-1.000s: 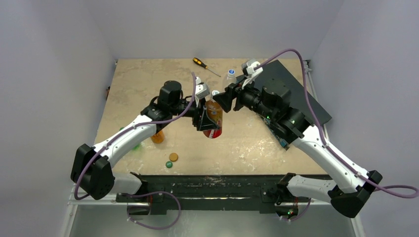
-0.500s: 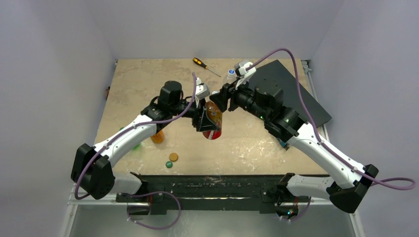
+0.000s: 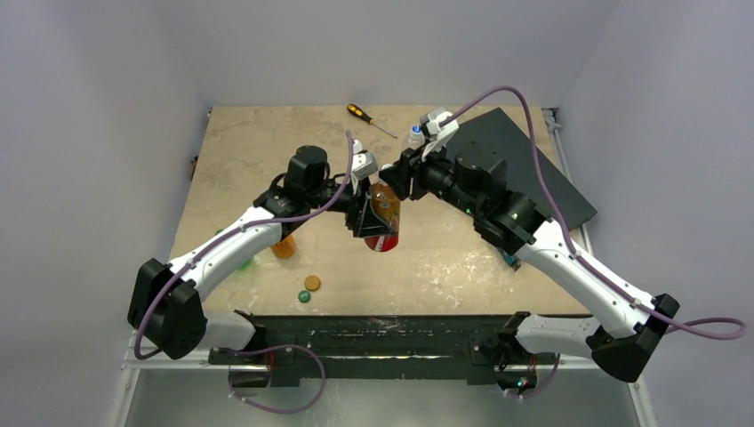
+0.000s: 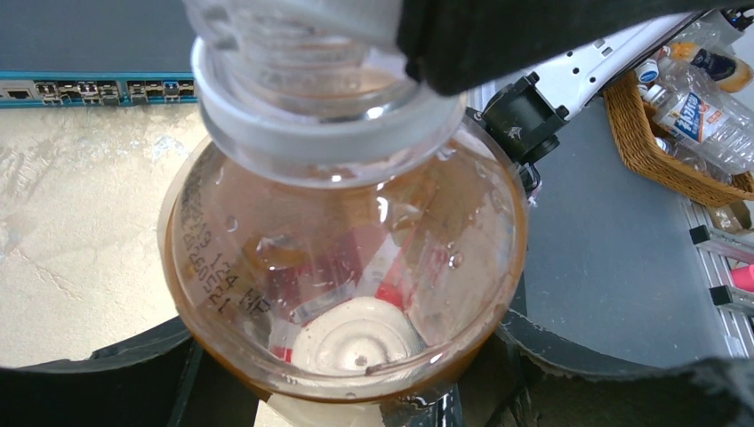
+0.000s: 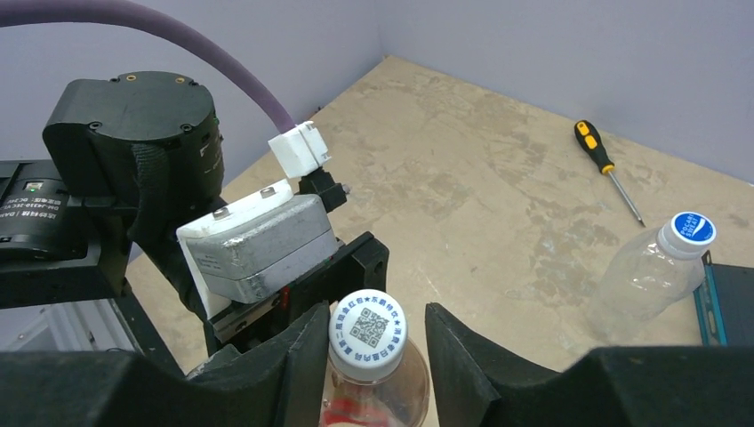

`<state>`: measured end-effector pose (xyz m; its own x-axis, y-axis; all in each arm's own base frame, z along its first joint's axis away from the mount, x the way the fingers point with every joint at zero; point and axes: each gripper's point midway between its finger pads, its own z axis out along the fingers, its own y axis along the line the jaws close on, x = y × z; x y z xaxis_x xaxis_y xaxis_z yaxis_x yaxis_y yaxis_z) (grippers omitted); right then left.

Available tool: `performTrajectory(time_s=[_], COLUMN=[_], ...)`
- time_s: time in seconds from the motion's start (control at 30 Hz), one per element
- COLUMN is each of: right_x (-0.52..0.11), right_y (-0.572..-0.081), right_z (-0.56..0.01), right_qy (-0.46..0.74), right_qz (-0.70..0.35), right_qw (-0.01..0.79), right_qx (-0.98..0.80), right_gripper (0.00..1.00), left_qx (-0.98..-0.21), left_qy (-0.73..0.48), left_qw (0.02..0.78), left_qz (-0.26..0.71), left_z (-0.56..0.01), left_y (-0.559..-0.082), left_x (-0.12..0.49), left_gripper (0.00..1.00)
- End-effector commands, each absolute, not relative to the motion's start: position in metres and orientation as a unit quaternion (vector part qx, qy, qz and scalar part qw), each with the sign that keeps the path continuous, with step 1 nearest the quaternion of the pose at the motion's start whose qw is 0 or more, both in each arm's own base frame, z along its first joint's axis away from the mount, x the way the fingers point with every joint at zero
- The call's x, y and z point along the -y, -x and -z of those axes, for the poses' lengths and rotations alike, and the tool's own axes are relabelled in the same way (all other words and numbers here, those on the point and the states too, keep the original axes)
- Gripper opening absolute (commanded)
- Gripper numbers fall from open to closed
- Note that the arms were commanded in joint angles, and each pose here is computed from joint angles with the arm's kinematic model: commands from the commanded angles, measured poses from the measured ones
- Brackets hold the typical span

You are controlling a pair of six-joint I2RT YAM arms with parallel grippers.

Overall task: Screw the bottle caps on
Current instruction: Screw the bottle cap onto the plastic bottle.

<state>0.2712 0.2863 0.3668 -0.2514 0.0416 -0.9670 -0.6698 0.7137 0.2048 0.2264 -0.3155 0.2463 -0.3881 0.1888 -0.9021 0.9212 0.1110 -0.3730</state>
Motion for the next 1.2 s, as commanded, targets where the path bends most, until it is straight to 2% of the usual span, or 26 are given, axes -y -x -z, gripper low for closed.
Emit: performTrajectory(time_s=[0.0, 0.27, 0.5, 0.77, 1.17], right_x=[-0.286, -0.298, -0.314, -0.315, -0.322], right_y=[-0.270, -0.263, -0.254, -0.244, -0.244], right_z=[-0.387, -0.384, -0.370, -0.362, -0.351], right_qy=[0.216, 0.246, 0.286, 0.297, 0.294], right_qz=[-0.313, -0.332, -0.347, -0.356, -0.364], right_qw=[0.590, 0.558, 0.497, 0.467, 0.444], right_qx=[-0.712, -0.720, -0.742, -0.753, -0.764], right_gripper=[0.43, 0.27, 0.21, 0.21, 0.22], left_qx=[-0.632, -0.633, -0.638, -0.651, -0.623], left_qy=[-0.437, -0.454, -0.487, -0.481, -0.469], left_qw=[0.372, 0.377, 0.397, 0.416, 0.476], left_qz=[0.521, 0.501, 0.445, 0.415, 0.406], left_z=[-0.262, -0.260, -0.258, -0.255, -0.276], left_y=[-0.227, -0.226, -0.231, -0.239, -0.241], left_x=[0.317, 0.312, 0.302, 0.296, 0.293], left_gripper=[0.00, 0.00, 0.00, 0.00, 0.00])
